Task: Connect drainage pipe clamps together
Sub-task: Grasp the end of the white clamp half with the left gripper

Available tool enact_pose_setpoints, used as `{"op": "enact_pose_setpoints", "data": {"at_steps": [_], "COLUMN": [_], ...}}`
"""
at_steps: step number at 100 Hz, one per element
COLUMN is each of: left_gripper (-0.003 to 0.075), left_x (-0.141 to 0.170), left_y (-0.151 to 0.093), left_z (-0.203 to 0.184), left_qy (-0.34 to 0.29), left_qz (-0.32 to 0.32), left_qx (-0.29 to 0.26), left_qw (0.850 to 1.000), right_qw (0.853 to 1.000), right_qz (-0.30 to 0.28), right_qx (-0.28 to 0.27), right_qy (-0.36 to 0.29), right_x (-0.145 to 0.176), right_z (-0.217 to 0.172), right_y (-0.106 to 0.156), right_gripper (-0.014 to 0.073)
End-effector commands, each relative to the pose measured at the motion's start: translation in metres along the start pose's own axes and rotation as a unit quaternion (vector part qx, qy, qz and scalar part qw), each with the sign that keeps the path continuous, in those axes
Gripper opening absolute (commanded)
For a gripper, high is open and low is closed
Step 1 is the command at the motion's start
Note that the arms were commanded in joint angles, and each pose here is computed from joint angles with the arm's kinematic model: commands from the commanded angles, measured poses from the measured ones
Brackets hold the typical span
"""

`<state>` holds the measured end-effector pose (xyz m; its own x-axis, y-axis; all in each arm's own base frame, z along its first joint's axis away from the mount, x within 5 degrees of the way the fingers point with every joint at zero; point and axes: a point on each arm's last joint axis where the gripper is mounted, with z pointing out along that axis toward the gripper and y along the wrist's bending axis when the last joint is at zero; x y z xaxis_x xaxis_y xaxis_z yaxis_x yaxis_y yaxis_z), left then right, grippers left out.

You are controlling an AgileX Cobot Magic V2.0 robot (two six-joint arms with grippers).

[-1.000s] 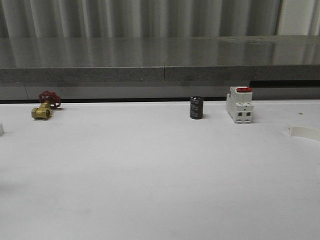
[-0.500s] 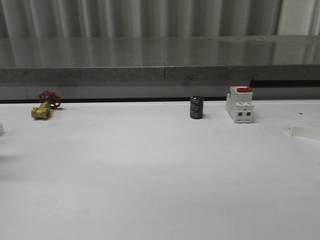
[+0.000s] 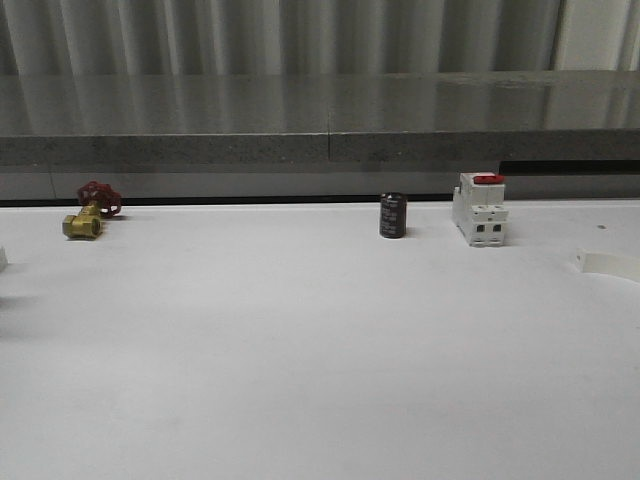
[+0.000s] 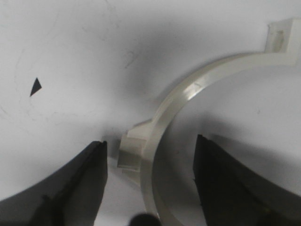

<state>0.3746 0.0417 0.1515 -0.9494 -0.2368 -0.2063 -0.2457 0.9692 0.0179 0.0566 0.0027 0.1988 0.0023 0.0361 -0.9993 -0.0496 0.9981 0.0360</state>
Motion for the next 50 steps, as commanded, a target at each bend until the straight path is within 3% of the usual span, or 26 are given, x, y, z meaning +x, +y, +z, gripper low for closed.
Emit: {"op": "enact_pose_setpoints", "data": {"at_steps": [1,15,41,50], "left_gripper": [0.0407,0.0332,0.0001,-0.0021], "left_x": [-0.0113,-0.0124,-0.013,-0.013], "left_y": [0.0008,0.0009,0.0002,-0.0012], "left_z": [-0.0216,-0.0217,-0.0218,-0.0259], "left_qy": [-0.049,-0.055,-0.059,-0.064], "left_qz": [-0.001,0.001,0.002,0.004], "left_qx": [0.003,0.003,0.003,0.004], "left_qw": [0.999,0.998,0.998,0.998], "right_qw": [0.998,0.998,0.998,0.998], "right_qz": [-0.005,-0.005,-0.005,-0.005], "right_qx": [-0.001,-0.001,-0.001,-0.001], "right_qy": [-0.057,-0.057,-0.057,-0.057], "right_x": [-0.0134,-0.0134,-0.0134,-0.0134], "right_z": [-0.0027,-0.0027,-0.0027,-0.0027], "right_y": [0.0005,0.0005,0.0005,0.0005], "right_gripper": [-0.0066,-0.0066,-0.0066,-0.0066]}}
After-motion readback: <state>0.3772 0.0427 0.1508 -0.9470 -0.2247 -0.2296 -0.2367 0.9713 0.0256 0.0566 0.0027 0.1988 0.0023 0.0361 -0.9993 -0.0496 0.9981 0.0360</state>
